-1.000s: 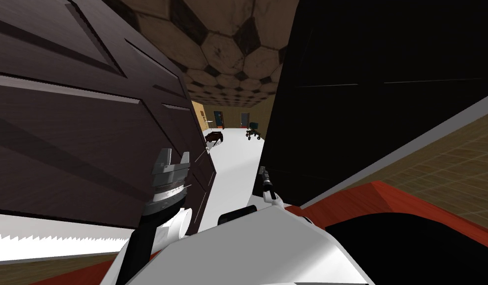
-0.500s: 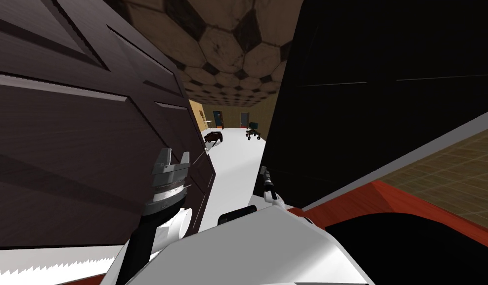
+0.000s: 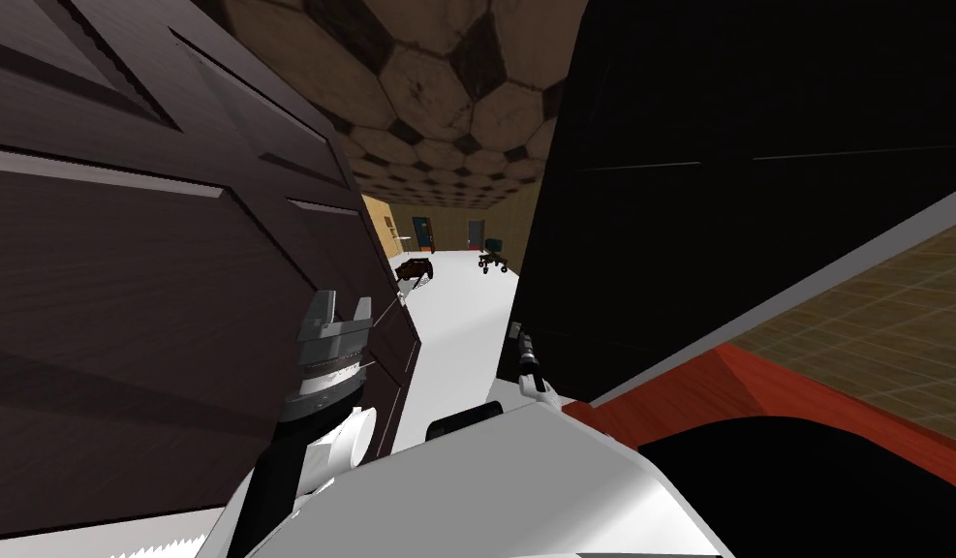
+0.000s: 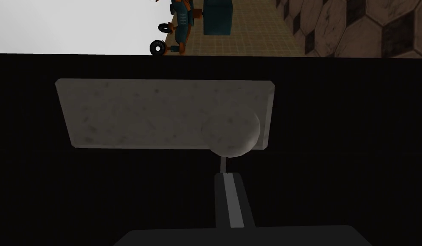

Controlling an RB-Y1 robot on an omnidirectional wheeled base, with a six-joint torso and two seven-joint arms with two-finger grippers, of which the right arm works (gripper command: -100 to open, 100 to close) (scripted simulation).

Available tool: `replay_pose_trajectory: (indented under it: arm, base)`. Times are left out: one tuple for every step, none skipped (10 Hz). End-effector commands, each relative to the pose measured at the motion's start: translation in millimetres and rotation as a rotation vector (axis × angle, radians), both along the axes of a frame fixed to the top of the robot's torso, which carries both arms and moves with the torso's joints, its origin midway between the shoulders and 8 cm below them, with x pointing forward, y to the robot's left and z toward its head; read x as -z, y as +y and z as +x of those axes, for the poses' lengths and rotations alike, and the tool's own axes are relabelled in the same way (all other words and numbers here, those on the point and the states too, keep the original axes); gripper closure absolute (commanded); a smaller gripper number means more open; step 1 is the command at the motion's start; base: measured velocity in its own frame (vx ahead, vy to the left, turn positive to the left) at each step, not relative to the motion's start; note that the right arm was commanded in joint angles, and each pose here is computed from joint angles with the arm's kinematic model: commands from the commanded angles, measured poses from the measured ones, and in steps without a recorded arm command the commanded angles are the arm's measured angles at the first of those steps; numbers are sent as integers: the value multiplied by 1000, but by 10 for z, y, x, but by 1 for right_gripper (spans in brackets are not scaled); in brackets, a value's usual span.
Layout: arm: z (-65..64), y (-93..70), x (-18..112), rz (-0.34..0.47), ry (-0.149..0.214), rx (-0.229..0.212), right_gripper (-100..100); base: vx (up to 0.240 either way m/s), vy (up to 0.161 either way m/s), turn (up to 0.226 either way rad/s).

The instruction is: Push the door open

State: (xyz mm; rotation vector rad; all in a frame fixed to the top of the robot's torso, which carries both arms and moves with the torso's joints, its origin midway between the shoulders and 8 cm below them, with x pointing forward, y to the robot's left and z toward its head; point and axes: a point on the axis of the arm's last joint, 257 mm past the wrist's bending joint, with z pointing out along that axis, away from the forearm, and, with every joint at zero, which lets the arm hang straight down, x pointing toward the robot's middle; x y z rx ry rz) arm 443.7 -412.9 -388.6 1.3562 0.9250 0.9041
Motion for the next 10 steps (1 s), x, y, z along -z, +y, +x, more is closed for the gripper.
replay_pose_trajectory:
  arm:
    - [0,28,11,3,1,-3,-100]
    - [1,52,14,6,0,-4,-100]
    - [2,79,18,10,-2,-6,-100]
    - [3,105,22,13,-2,-7,-100]
    - [3,131,27,17,-3,-8,-100]
    - [-2,116,20,15,-3,-7,-100]
    - [-25,74,13,9,-5,-2,-100]
    - [-30,65,11,7,-5,0,-100]
    - [-43,47,8,5,-7,3,-100]
    - [-56,33,7,3,-8,6,-100]
  base:
    - [-204,119,-17]
    - [-205,161,-30]
    - [-183,155,-32]
    - [-180,135,-27]
    - [-175,124,-16]
    - [-77,56,-10]
    - [70,-42,30]
    - [184,-70,33]
    - [222,-71,23]
    - [203,-65,29]
